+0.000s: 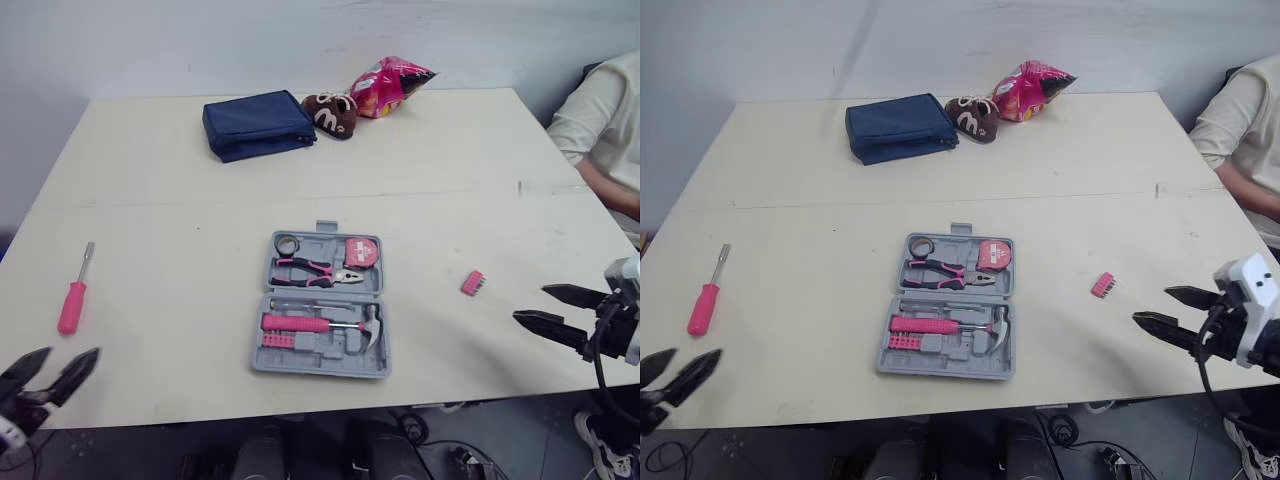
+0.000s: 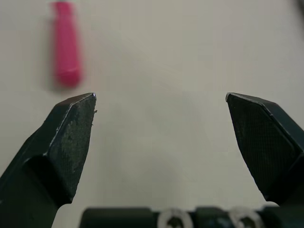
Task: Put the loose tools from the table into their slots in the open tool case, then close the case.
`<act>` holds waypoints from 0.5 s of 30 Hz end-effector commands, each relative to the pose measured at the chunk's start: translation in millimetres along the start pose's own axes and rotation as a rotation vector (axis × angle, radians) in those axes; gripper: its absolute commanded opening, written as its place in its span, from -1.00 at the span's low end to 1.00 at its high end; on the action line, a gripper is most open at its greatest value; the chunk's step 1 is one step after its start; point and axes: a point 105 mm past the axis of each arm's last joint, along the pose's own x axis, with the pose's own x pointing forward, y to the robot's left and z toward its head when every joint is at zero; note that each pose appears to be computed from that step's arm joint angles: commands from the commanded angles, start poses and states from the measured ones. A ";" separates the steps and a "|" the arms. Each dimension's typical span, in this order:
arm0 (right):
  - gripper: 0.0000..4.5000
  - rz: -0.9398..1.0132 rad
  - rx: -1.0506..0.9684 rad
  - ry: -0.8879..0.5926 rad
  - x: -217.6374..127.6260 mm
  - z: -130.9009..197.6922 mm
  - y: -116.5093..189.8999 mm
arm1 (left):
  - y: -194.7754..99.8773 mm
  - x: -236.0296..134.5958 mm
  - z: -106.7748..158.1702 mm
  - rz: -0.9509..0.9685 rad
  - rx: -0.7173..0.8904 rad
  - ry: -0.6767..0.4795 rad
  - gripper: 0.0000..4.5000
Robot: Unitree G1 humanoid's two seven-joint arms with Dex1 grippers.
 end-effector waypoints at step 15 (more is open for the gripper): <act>1.00 -0.020 -0.051 -0.117 18.9 15.8 51.8 | -124.8 68.7 58.2 -0.698 0.267 0.028 0.97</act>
